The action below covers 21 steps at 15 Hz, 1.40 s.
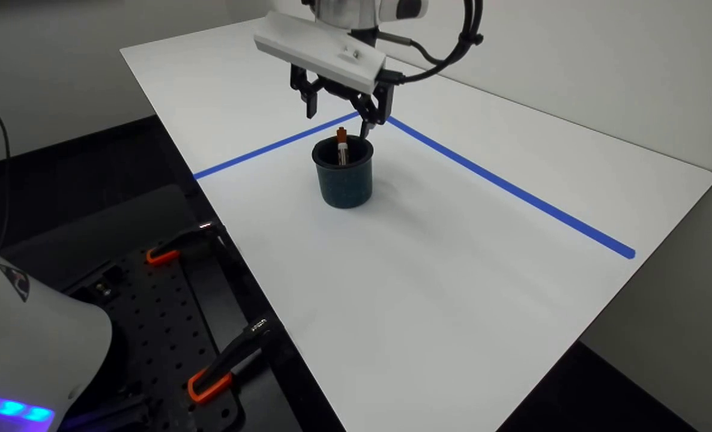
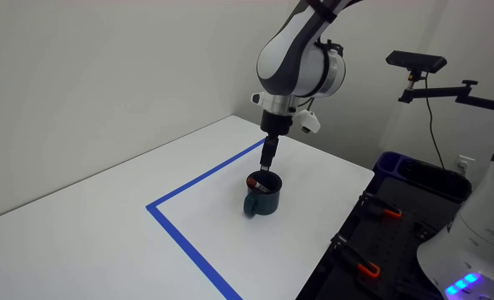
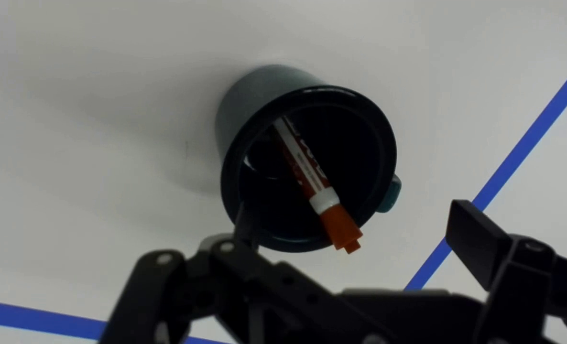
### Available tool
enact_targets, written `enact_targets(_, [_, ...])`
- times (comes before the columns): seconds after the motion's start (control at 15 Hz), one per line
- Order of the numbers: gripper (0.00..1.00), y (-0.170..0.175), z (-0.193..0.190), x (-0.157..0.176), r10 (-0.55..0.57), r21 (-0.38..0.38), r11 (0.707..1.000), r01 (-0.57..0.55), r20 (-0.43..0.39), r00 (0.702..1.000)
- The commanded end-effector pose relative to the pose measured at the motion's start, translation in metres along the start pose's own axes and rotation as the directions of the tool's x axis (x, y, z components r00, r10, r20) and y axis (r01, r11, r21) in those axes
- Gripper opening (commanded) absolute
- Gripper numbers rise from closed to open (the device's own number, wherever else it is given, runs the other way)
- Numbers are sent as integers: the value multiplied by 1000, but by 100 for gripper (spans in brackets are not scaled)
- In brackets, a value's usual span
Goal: Put the sharpie on the table
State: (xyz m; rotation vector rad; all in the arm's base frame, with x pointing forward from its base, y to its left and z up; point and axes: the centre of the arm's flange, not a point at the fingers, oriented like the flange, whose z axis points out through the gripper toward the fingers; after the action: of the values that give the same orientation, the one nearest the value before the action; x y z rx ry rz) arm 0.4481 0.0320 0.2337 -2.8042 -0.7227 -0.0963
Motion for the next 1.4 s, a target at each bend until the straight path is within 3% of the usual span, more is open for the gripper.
enact_targets(0.0, [100,12,21,13,-20,-14,1000,20,2,1000])
enact_targets(0.47, [100,20,42,13,-8,-3,1000,8,13,1000])
enact_targets(1.33, [100,-12,18,-4,-14,-14,1000,14,-10,1000])
